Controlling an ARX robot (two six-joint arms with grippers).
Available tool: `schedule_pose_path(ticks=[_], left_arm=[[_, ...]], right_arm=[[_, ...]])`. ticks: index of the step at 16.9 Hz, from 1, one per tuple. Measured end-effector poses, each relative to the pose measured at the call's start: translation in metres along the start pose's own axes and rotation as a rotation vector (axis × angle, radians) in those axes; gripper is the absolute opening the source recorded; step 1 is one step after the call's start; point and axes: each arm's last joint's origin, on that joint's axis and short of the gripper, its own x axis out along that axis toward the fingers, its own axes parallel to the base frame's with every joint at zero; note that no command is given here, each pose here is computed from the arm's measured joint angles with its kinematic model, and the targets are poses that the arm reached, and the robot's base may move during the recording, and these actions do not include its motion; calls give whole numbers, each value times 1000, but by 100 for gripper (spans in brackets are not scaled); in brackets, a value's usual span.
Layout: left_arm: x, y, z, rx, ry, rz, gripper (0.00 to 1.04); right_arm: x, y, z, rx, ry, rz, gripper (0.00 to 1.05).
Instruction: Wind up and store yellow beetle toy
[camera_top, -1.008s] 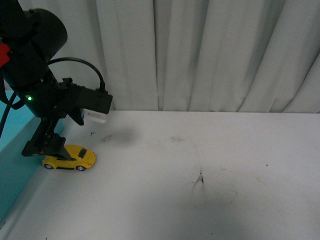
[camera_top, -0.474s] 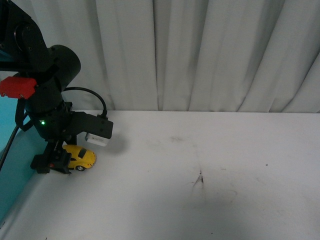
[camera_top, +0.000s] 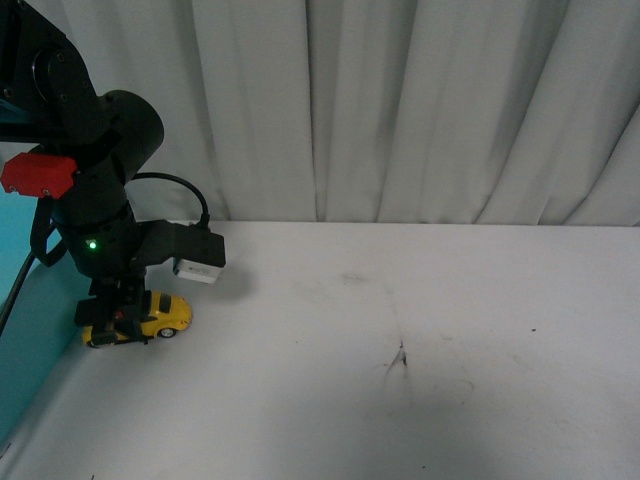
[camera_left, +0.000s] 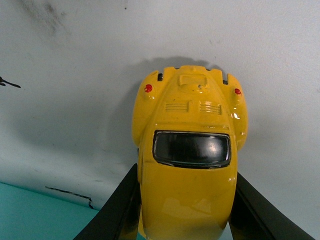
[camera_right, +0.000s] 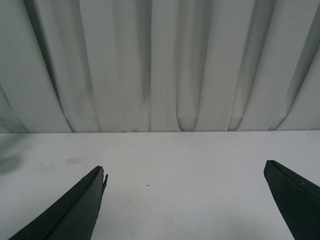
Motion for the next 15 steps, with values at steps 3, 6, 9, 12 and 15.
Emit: schedule_pose_path(ticks=[3, 6, 9, 12, 15], left_arm=[[-2, -2, 0, -16, 3, -26, 41], [-14, -14, 6, 173, -58, -135, 41], [-77, -9, 11, 267, -177, -111, 41], [-145, -3, -9, 239, -249, -47, 41], [-156, 12, -48, 84, -327, -21, 41]], right_arm=[[0, 0, 0, 0, 0, 0, 98], [0, 0, 0, 0, 0, 0, 98], [0, 0, 0, 0, 0, 0, 98], [0, 0, 0, 0, 0, 0, 98], [0, 0, 0, 0, 0, 0, 98]])
